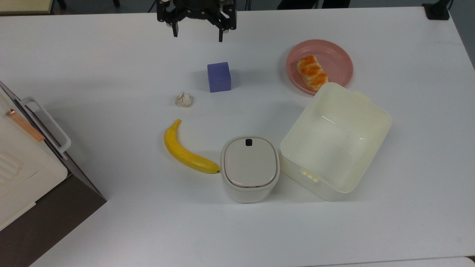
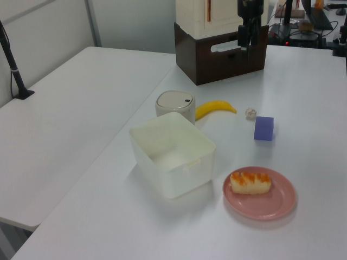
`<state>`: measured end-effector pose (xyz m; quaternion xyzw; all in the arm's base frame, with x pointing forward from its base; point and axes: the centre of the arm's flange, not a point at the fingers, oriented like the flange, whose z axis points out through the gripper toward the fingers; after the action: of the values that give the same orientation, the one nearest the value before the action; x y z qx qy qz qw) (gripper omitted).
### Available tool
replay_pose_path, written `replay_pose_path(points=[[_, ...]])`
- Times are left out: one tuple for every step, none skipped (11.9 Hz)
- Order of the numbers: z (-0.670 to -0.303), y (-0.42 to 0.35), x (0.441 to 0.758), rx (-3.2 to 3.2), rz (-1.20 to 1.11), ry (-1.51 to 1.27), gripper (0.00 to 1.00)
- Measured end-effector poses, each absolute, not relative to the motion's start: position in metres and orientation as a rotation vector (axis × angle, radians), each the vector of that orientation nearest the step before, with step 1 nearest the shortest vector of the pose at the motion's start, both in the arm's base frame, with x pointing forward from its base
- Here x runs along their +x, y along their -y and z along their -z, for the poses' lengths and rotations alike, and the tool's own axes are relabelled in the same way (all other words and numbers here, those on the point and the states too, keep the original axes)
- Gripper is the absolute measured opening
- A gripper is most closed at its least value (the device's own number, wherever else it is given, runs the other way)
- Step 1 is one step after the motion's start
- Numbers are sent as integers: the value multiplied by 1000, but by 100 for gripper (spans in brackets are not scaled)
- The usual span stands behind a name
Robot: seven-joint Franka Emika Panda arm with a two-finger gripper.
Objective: Put the bread on the table
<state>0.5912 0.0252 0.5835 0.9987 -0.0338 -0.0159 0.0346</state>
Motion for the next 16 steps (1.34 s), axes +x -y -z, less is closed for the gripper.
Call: replay_pose_path(points=[[-584, -25, 591, 3070, 49, 104, 100], [-584, -25, 591, 3070, 49, 104, 100], [-584, -25, 591, 3070, 49, 103, 100], [-584, -25, 591, 3070, 49, 103, 100], [-584, -25, 591, 3070, 49, 103, 100], [-584, -25, 591, 3070, 49, 102, 100], [-584, -25, 591, 3070, 49, 102, 100], [-584, -25, 591, 3070, 49, 102, 100], [-584, -25, 591, 3070, 49, 101, 100], [-584, -25, 591, 3070, 49, 100, 100], [-584, -25, 591, 3070, 49, 100, 100], [-584, -25, 591, 3070, 49, 99, 100], [-584, -26, 591, 3071, 49, 94, 100], [-583, -27, 591, 3071, 52, 89, 100], [-582, -28, 591, 3070, 55, 86, 100], [-581, -30, 591, 3071, 57, 76, 100]])
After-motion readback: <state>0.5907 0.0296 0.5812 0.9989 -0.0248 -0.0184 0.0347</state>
